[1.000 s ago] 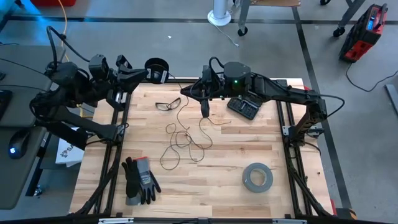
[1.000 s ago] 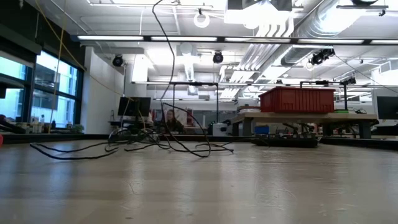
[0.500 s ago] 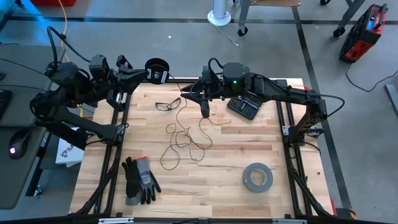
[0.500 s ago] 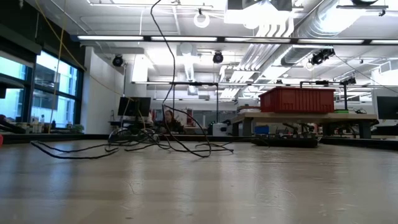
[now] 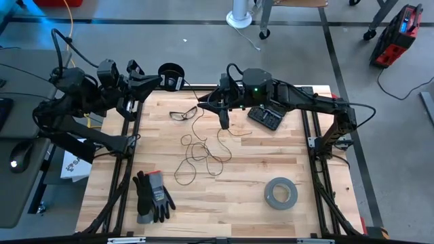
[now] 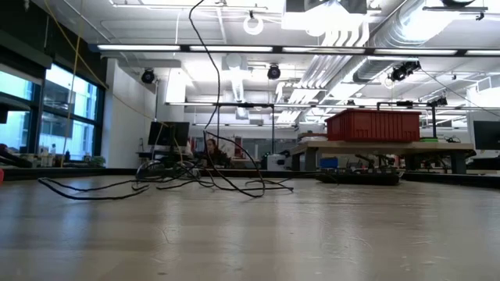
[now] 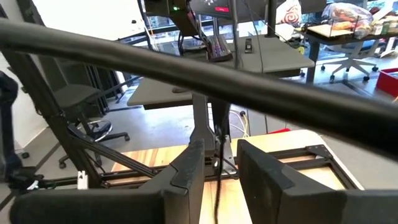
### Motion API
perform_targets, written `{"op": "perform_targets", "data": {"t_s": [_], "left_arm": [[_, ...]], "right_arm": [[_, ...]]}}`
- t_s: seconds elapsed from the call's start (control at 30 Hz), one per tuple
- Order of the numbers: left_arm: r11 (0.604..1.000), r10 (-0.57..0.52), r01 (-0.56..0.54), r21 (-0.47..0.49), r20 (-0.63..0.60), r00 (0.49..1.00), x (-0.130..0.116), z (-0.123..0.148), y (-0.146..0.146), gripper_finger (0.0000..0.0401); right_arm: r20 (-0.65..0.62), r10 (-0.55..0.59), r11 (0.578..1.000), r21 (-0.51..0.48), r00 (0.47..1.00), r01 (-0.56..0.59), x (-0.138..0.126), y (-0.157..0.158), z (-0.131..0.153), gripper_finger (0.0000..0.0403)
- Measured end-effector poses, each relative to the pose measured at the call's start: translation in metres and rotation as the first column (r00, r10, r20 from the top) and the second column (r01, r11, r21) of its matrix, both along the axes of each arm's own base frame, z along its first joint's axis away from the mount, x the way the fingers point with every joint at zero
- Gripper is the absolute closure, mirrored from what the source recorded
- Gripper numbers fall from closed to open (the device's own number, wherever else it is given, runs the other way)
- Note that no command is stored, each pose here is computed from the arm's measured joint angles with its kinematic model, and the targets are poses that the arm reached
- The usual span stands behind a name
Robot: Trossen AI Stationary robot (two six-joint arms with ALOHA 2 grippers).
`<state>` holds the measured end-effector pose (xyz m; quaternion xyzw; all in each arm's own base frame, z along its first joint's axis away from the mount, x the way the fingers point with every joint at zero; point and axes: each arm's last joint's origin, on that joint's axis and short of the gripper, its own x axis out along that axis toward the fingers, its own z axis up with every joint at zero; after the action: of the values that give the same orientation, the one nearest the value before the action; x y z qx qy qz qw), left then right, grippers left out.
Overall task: Coil cords
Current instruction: Coil the black wire on the black spool
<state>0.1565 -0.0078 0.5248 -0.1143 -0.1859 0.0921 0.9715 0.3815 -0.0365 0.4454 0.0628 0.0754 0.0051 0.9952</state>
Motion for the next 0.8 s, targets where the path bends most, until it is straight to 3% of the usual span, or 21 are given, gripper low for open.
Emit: {"op": "perform_targets", "data": {"t_s": [0.37,0.8], "left_arm": [[1.0,0.002,-0.002,-0.001,0.0,1.0,0.0001,-0.0001,0.0,0.04],[1.0,0.005,-0.005,-0.001,-0.001,1.0,0.0001,-0.0001,0.0001,0.04]], "right_arm": [[-0.003,0.007,1.0,-0.003,1.0,-0.007,0.0001,0.0003,-0.0004,0.0318],[-0.003,0.006,1.0,-0.003,1.0,-0.006,0.0001,0.0003,-0.0004,0.0369]]}}
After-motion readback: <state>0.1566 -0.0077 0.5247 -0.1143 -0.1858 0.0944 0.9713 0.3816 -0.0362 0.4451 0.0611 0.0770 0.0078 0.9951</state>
